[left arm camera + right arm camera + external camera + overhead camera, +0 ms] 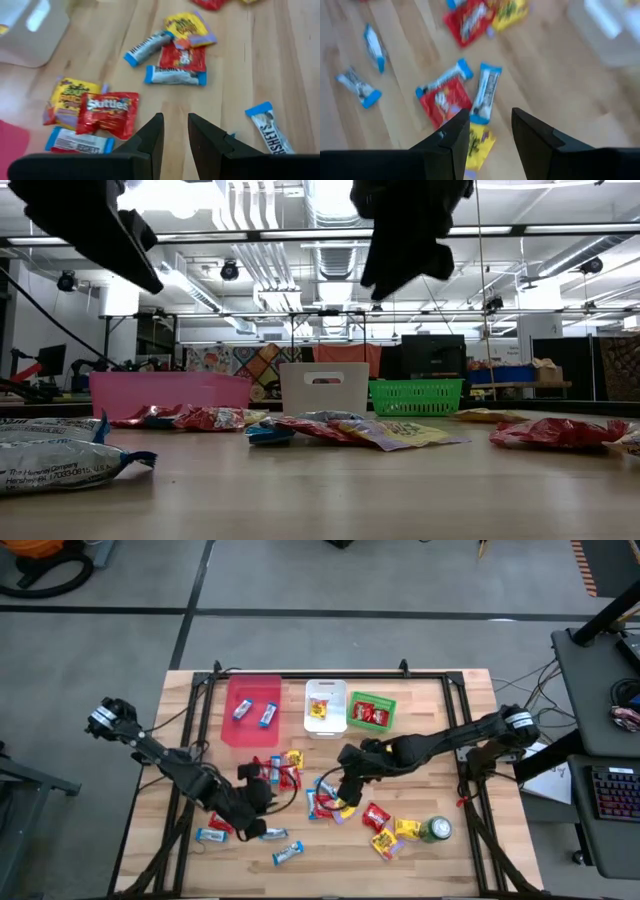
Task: Sort candy
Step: Put the yellow candy into the white bin
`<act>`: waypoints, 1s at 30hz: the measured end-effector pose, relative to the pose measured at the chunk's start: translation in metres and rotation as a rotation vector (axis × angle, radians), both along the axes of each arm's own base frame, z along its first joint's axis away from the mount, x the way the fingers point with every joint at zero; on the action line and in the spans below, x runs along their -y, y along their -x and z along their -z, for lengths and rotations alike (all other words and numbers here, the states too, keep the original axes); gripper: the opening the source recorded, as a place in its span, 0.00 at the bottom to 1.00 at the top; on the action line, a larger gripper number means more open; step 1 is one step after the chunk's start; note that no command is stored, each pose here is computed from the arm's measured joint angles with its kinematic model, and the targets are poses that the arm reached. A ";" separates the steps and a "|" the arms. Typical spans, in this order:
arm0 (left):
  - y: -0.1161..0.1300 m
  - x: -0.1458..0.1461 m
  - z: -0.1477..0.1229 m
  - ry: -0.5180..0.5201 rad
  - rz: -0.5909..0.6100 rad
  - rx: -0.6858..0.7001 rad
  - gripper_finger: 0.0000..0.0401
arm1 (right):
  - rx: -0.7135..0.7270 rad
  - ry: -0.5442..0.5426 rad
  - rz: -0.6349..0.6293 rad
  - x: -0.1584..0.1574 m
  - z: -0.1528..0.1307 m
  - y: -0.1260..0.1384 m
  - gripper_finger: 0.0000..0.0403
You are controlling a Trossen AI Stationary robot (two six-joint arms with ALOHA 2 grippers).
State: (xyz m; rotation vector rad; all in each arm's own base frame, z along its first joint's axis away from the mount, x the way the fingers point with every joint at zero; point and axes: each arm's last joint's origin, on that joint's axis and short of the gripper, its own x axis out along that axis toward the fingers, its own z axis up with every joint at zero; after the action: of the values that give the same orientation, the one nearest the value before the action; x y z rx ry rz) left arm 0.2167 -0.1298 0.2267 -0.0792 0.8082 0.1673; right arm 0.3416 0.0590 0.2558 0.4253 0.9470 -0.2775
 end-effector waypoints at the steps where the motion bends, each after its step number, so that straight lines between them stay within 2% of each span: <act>1: 0.000 0.002 0.002 -0.005 0.006 -0.008 0.18 | -0.021 -0.023 -0.006 -0.001 0.006 -0.002 0.34; 7: -0.001 0.004 0.007 -0.010 0.024 -0.037 0.18 | -0.134 -0.169 -0.086 -0.009 0.032 -0.011 0.34; 11: -0.001 0.004 0.007 -0.025 0.042 -0.042 0.18 | -0.223 -0.223 -0.071 -0.013 0.047 -0.011 0.34; 15: -0.001 0.004 0.007 -0.038 0.052 -0.042 0.18 | -0.286 -0.241 -0.012 -0.015 0.053 -0.008 0.34; 30: -0.001 0.003 0.007 -0.088 0.090 -0.052 0.18 | -0.304 -0.224 0.148 -0.020 0.065 -0.010 0.34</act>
State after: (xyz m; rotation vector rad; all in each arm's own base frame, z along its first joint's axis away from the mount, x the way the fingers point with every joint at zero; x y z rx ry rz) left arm 0.2173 -0.1328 0.2193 0.0446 0.8538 0.1197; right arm 0.3517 0.0792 0.1912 0.6734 1.2528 -0.3792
